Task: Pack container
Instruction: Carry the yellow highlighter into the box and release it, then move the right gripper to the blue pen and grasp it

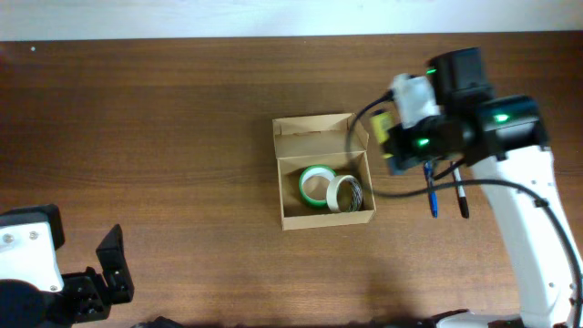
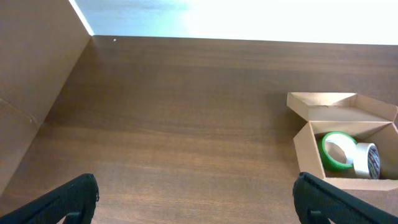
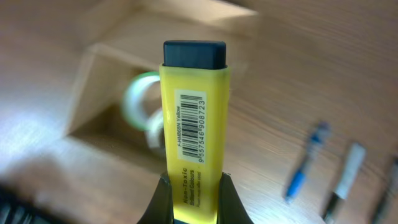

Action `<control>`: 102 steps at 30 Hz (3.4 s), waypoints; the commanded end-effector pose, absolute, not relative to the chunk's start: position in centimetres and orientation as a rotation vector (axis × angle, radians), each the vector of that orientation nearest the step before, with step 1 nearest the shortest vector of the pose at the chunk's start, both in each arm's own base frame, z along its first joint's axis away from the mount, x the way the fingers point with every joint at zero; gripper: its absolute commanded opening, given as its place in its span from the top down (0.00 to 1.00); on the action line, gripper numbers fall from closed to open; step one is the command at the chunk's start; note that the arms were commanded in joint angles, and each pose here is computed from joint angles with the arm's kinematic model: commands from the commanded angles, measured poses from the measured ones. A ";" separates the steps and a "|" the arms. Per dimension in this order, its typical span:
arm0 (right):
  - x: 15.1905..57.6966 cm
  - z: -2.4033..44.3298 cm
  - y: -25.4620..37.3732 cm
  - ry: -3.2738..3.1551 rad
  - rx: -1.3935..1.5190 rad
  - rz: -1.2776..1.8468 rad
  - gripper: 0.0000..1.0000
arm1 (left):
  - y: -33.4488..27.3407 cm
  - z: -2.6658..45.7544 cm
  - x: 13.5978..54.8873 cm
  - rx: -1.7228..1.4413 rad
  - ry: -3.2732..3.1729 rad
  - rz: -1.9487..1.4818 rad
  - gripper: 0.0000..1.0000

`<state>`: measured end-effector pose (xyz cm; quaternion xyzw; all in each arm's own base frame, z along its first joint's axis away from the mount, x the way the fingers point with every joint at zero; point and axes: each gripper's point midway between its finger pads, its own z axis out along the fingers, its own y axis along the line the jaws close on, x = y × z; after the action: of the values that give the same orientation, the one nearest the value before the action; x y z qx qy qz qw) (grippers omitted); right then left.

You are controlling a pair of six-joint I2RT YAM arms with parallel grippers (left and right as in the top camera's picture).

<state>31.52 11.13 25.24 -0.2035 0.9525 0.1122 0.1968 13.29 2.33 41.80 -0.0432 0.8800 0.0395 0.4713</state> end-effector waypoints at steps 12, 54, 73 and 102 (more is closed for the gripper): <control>23.9 24.0 23.3 2.419 -1.420 0.617 0.96 | 2.8 41.9 13.2 -0.133 2.144 0.115 0.00; 30.8 22.4 20.2 2.592 -1.047 0.373 0.28 | 2.8 41.9 13.2 -0.133 2.144 0.115 0.00; 36.0 19.8 -2.4 2.875 0.133 -0.023 0.04 | 2.8 41.9 13.2 -0.133 2.145 0.115 0.00; 28.5 3.8 -3.3 3.246 0.172 0.048 0.29 | 3.0 41.9 13.2 -0.114 2.143 0.140 0.01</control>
<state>28.77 -3.47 3.99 0.0499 0.9973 0.0081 -0.0529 13.30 2.57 41.87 -0.0458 0.8787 0.0462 0.4730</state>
